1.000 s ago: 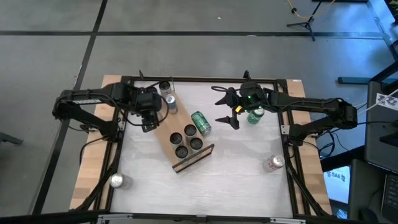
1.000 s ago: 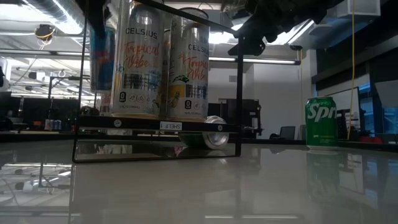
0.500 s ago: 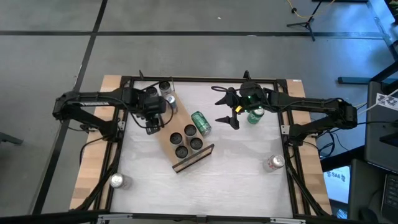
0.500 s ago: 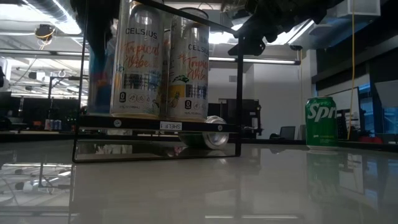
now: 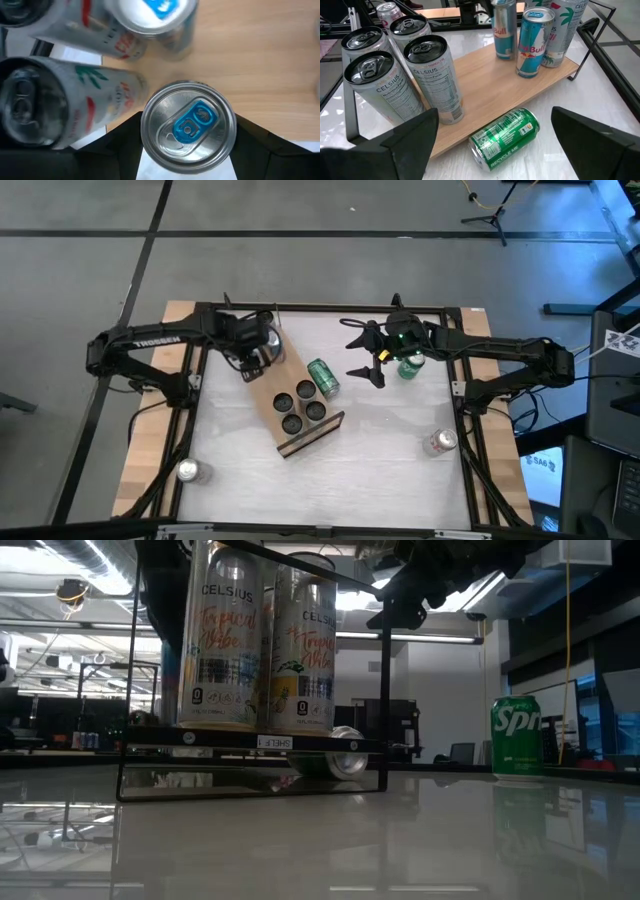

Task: Place canned beverage on shelf
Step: Put the white blue soda can on the shelf aligned with the other white blue soda can

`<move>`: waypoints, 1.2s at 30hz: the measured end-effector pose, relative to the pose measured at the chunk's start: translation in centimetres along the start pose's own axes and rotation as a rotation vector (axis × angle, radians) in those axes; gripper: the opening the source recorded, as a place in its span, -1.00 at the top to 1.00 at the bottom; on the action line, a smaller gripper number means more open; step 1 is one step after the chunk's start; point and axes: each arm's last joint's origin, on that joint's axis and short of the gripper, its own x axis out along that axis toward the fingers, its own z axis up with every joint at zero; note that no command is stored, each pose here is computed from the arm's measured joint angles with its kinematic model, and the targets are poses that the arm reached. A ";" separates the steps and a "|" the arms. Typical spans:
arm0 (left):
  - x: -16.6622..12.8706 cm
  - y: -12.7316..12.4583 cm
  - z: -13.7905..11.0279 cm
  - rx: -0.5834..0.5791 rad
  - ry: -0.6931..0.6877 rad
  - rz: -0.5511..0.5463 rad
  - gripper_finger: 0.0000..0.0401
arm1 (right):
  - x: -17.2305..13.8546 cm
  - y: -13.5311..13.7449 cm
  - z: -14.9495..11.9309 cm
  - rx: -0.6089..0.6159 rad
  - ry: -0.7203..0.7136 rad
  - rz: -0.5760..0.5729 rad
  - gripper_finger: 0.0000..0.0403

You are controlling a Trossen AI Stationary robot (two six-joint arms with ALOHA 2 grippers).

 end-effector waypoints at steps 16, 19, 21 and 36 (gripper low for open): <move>0.2 0.7 0.4 -0.035 -0.025 0.004 -0.10 | 0.0 0.0 0.0 0.000 0.000 0.000 -0.89; 0.1 0.6 0.5 -0.018 -0.036 0.004 -0.10 | 0.0 0.0 0.0 0.000 0.000 0.000 -0.89; 0.1 0.6 0.5 -0.015 -0.035 0.004 -0.10 | 0.0 0.0 0.0 0.000 0.000 0.000 -0.89; 0.1 0.6 0.5 -0.014 -0.035 0.005 -0.10 | 0.0 0.0 0.0 0.000 0.000 0.000 -0.89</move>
